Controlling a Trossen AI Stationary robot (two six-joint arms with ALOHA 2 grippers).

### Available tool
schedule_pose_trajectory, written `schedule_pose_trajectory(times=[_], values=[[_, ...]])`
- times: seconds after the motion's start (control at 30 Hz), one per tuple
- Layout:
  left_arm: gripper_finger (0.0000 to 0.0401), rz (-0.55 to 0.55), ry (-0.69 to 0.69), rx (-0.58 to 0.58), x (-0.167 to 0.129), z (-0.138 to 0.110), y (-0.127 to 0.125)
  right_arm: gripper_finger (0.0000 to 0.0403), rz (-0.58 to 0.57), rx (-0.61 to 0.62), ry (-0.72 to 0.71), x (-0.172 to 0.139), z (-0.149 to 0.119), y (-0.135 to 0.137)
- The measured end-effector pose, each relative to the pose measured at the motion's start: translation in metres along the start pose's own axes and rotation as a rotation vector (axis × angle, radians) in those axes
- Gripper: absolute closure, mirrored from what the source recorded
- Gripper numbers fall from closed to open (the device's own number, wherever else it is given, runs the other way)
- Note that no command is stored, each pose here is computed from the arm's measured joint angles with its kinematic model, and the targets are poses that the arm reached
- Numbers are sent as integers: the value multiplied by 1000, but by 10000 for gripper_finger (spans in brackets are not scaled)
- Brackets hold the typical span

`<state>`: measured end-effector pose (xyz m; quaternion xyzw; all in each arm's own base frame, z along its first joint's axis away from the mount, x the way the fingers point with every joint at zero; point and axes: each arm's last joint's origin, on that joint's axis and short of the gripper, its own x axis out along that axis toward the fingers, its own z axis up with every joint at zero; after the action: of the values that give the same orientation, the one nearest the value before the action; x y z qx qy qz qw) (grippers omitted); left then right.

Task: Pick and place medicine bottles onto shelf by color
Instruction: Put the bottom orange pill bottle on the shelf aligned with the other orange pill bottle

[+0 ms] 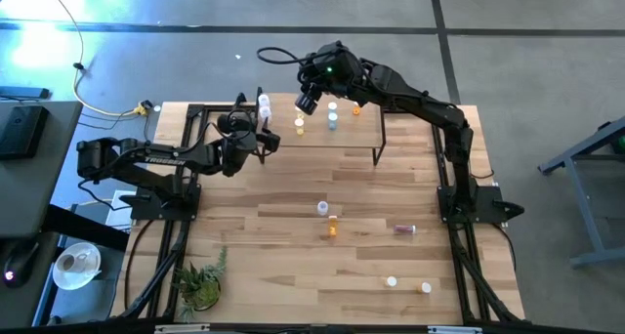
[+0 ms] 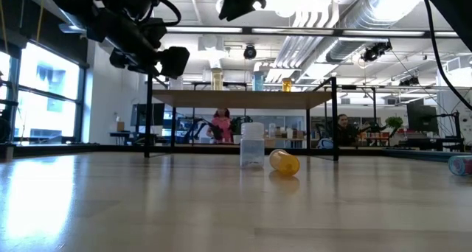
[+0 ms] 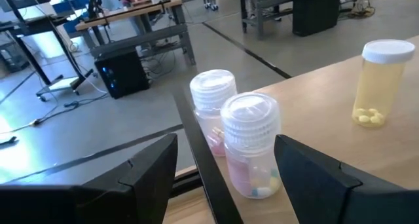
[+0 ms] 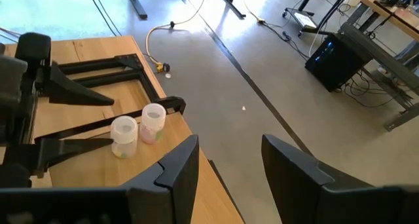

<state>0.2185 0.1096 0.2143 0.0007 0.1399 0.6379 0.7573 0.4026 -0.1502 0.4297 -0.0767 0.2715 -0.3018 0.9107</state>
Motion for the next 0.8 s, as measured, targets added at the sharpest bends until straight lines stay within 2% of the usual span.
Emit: schedule_pose_trajectory(times=[0.43, 0.8], values=[[158, 20, 9, 20, 0, -2, 1, 245, 1, 1, 6, 0, -1, 0], [158, -32, -18, 48, -13, 5, 1, 245, 19, -17, 45, -3, -4, 6]])
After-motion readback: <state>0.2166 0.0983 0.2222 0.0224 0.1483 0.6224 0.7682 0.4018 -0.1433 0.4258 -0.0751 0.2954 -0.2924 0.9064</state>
